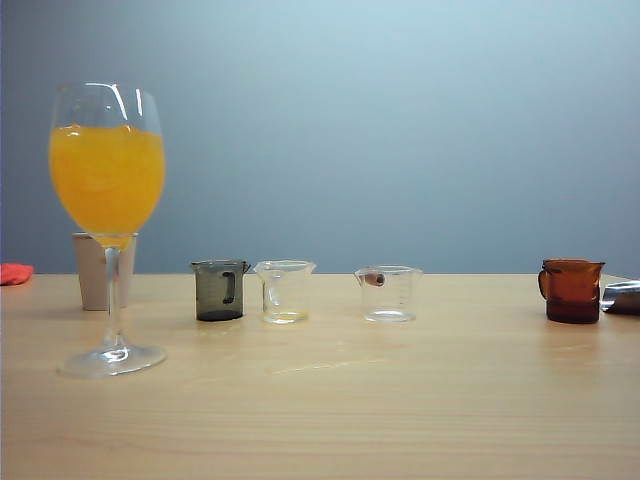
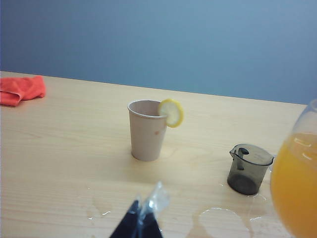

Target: Pick up the third measuring cup from the left, pour the pineapple juice inside into the goblet, and finally put the measuring cup back in its original place.

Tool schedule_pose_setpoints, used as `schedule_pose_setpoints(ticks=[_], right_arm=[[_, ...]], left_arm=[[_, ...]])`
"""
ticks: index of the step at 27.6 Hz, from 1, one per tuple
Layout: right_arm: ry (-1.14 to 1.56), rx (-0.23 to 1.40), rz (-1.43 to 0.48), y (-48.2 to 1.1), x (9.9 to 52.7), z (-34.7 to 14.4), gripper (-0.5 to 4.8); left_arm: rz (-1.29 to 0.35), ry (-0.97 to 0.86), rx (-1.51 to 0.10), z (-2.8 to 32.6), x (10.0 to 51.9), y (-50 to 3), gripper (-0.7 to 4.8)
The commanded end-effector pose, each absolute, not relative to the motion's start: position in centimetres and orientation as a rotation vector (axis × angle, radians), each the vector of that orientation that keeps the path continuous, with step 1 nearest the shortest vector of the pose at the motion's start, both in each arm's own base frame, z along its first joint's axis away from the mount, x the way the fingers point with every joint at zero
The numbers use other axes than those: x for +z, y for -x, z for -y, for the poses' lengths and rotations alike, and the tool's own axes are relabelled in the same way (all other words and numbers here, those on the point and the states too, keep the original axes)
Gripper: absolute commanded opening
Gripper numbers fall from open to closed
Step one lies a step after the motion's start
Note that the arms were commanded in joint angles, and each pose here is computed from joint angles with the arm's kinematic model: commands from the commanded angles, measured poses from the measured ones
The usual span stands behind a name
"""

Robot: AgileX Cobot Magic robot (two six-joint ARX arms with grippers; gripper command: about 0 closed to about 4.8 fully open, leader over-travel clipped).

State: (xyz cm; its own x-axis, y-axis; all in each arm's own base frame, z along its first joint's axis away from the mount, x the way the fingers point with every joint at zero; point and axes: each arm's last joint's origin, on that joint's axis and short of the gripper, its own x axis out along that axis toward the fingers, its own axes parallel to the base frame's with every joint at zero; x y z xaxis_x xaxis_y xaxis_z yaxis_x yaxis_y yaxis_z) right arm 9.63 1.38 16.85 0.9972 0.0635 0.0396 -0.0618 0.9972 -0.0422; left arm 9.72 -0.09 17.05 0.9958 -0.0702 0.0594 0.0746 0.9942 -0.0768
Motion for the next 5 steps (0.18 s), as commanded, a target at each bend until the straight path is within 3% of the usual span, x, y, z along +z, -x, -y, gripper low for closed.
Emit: schedule_pose_setpoints(ticks=[1,5], right_arm=[[0.039,0.064,0.049,-9.65,16.84,-1.39,-0.01],[0.039,0.064,0.049,-9.65,16.84,-1.39,-0.01]], left_arm=[[0.069,0.075,-0.077,0.1,17.28,-9.69,-0.01],[0.069,0.075,-0.077,0.1,17.28,-9.69,-0.01]])
